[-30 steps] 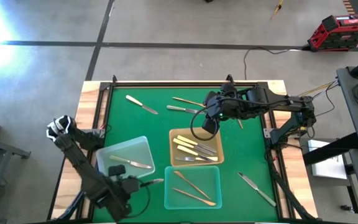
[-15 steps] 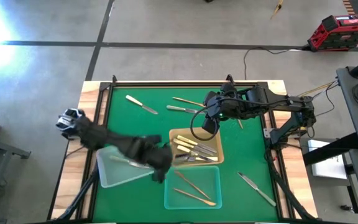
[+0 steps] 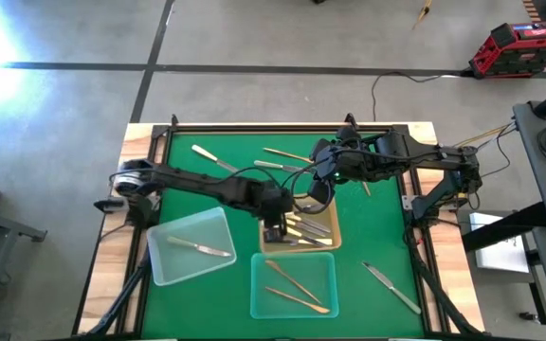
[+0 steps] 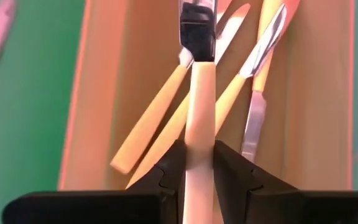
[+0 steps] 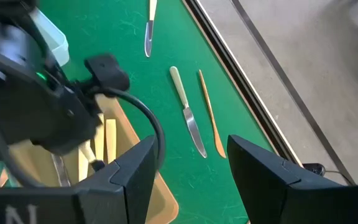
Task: Sort silverware by color (type)
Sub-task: Put the yellow table knife into the orange bin
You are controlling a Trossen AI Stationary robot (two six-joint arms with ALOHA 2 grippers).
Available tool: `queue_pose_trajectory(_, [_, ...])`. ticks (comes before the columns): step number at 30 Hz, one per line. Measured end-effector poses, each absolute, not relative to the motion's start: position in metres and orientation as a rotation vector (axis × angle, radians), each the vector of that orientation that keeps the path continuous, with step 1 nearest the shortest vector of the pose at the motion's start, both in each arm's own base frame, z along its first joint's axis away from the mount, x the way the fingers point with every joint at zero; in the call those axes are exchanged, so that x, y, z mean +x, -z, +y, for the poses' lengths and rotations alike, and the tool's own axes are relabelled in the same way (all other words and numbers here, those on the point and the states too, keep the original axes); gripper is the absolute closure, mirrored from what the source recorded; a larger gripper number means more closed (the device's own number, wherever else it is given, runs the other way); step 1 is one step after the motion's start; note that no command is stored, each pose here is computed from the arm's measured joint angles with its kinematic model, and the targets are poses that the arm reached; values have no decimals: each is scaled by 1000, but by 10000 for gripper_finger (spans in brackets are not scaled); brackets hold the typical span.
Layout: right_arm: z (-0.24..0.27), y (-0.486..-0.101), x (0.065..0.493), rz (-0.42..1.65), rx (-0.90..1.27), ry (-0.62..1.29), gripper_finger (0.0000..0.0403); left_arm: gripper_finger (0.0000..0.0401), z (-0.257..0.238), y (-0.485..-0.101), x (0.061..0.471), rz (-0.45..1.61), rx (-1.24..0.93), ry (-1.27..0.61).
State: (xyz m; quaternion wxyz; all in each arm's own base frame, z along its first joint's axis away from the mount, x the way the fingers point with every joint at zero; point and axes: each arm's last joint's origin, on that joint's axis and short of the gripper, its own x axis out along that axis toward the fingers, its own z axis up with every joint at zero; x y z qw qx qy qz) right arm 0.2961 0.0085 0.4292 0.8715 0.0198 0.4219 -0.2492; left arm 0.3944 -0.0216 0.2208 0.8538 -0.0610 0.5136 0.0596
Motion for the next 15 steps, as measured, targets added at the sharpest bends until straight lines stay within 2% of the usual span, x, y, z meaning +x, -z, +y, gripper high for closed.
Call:
queue_pose_trajectory(7, [8,-429,296,880,42,521,213,319,-17,-198,407,1087,-222,-121])
queue_pose_trajectory(15, [9,-430,298,863,48,519,213,273,-8,-205,407,1084,-303,-180])
